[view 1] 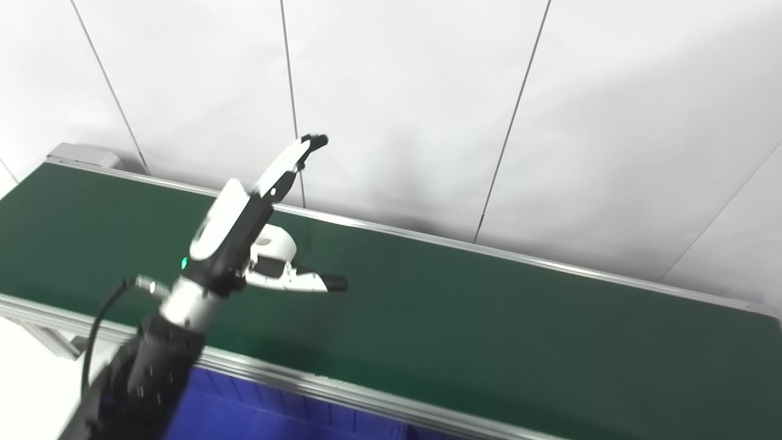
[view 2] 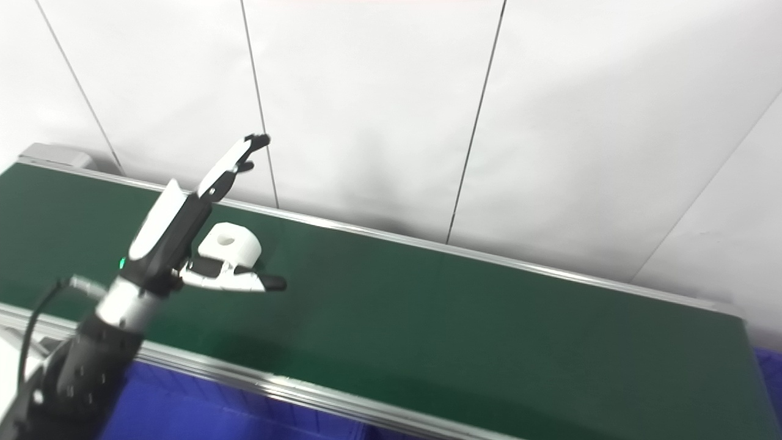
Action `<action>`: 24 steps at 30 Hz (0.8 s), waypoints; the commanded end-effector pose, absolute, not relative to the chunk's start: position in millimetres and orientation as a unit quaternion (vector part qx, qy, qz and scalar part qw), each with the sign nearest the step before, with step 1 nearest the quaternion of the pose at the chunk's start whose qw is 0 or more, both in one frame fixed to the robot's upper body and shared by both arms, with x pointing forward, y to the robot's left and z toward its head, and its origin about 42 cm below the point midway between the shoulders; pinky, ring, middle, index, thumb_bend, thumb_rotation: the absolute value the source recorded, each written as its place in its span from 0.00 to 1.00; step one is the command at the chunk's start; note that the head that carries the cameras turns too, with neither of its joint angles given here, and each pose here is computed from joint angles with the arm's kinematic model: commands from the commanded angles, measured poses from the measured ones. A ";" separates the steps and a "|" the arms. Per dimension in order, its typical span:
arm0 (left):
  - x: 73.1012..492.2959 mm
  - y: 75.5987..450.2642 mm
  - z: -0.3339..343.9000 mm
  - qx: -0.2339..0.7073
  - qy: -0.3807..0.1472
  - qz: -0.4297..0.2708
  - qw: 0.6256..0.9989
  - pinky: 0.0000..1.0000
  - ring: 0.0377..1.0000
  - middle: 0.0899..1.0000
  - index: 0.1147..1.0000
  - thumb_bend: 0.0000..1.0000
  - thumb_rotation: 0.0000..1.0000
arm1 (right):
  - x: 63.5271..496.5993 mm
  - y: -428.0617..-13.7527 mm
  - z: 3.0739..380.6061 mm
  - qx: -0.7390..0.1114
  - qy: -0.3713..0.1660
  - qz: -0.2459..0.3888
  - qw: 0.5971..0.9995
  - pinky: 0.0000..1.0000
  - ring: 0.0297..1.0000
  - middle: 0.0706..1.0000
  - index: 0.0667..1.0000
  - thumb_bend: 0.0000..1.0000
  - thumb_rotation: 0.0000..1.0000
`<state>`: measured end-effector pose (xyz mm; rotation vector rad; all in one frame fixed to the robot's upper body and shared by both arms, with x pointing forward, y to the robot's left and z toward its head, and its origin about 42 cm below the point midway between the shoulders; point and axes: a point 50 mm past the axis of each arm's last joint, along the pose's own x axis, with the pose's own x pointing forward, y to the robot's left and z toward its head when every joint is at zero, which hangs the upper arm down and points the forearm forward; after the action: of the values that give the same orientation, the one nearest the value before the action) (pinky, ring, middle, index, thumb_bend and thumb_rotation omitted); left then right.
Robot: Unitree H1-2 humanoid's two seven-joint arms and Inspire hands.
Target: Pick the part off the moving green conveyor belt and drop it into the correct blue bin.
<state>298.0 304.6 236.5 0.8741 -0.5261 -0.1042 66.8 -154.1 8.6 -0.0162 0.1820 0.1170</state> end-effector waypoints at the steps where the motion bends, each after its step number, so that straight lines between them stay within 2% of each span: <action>1: 314.2 314.3 250.4 0.456 -0.265 -0.049 0.848 0.91 0.94 0.95 0.92 0.83 0.41 | 68.0 -151.7 19.7 0.004 0.052 0.056 0.997 1.00 1.00 1.00 1.00 0.71 0.98; 4: 332.1 325.8 248.8 0.494 -0.246 -0.053 0.832 0.90 0.92 0.93 0.92 0.86 0.40 | 68.3 -152.3 19.6 0.005 0.052 0.058 0.997 1.00 1.00 1.00 1.00 0.71 0.98; 8: 351.3 335.7 244.9 0.534 -0.226 -0.062 0.813 0.95 0.92 0.92 0.91 0.91 0.37 | 67.5 -152.7 20.4 0.003 0.051 0.058 0.997 1.00 1.00 1.00 1.00 0.71 0.99; 13: 369.0 341.2 235.7 0.585 -0.192 -0.079 0.784 0.97 0.93 0.93 0.90 0.92 0.38 | 66.8 -151.5 21.8 0.006 0.050 0.057 0.997 1.00 1.00 1.00 1.00 0.71 0.98; 16: 372.1 342.2 233.2 0.593 -0.187 -0.083 0.779 0.96 0.92 0.93 0.90 0.92 0.39 | 67.0 -151.3 22.0 0.005 0.049 0.058 0.997 1.00 1.00 1.00 1.00 0.71 0.98; 19: 385.2 346.2 223.6 0.620 -0.135 -0.114 0.764 0.96 0.92 0.93 0.90 0.94 0.43 | 65.6 -150.3 22.9 0.007 0.049 0.056 0.997 1.00 1.00 1.00 1.00 0.71 0.98; 24: 397.0 349.4 215.0 0.626 -0.092 -0.146 0.761 0.94 0.93 0.93 0.90 0.97 0.45 | 64.2 -149.1 24.6 0.011 0.048 0.056 0.997 1.00 1.00 1.00 1.00 0.70 0.98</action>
<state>384.3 341.3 188.9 1.3289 -0.1655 -0.3462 63.8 -153.0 13.7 -0.0087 0.1719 0.1153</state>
